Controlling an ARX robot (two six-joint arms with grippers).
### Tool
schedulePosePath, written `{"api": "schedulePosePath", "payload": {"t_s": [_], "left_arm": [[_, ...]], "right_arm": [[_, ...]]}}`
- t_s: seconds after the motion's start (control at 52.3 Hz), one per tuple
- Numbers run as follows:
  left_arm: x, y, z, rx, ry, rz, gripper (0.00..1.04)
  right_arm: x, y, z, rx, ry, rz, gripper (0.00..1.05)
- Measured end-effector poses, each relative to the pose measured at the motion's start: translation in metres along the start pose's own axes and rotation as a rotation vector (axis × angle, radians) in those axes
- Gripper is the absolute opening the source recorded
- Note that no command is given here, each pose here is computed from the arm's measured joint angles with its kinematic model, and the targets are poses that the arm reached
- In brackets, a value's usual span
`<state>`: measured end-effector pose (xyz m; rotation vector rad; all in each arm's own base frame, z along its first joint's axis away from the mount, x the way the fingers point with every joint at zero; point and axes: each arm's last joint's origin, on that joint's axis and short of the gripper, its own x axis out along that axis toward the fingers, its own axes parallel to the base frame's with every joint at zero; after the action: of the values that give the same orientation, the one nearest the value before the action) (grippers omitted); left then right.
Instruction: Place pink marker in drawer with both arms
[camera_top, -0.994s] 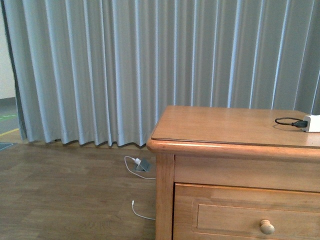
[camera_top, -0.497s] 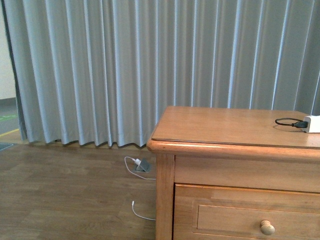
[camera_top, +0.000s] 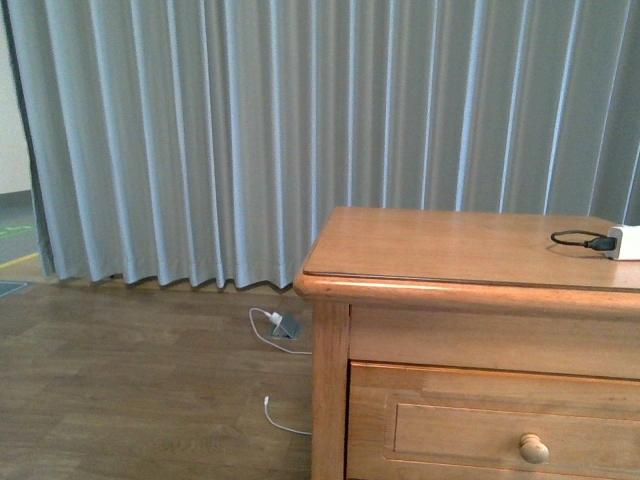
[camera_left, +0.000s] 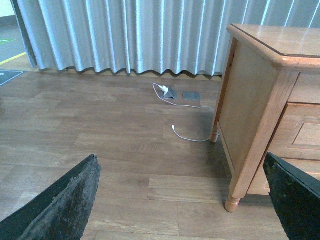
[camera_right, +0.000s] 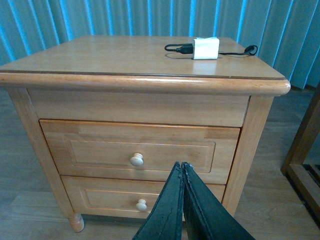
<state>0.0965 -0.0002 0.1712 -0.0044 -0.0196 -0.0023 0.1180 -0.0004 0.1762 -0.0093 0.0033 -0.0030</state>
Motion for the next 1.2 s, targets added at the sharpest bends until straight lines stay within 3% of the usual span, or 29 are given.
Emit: {"api": "schedulePosePath", "payload": {"t_s": [0.86,1.205], "left_arm": [[0.000,0.000,0.000,0.000,0.000,0.000,0.99],[0.000,0.000,0.000,0.000,0.000,0.000,0.99]], "right_arm": [[-0.020,0.000,-0.011,0.000,-0.005,0.001,0.01],[-0.020,0.000,-0.011,-0.001,-0.005,0.001,0.64]]}}
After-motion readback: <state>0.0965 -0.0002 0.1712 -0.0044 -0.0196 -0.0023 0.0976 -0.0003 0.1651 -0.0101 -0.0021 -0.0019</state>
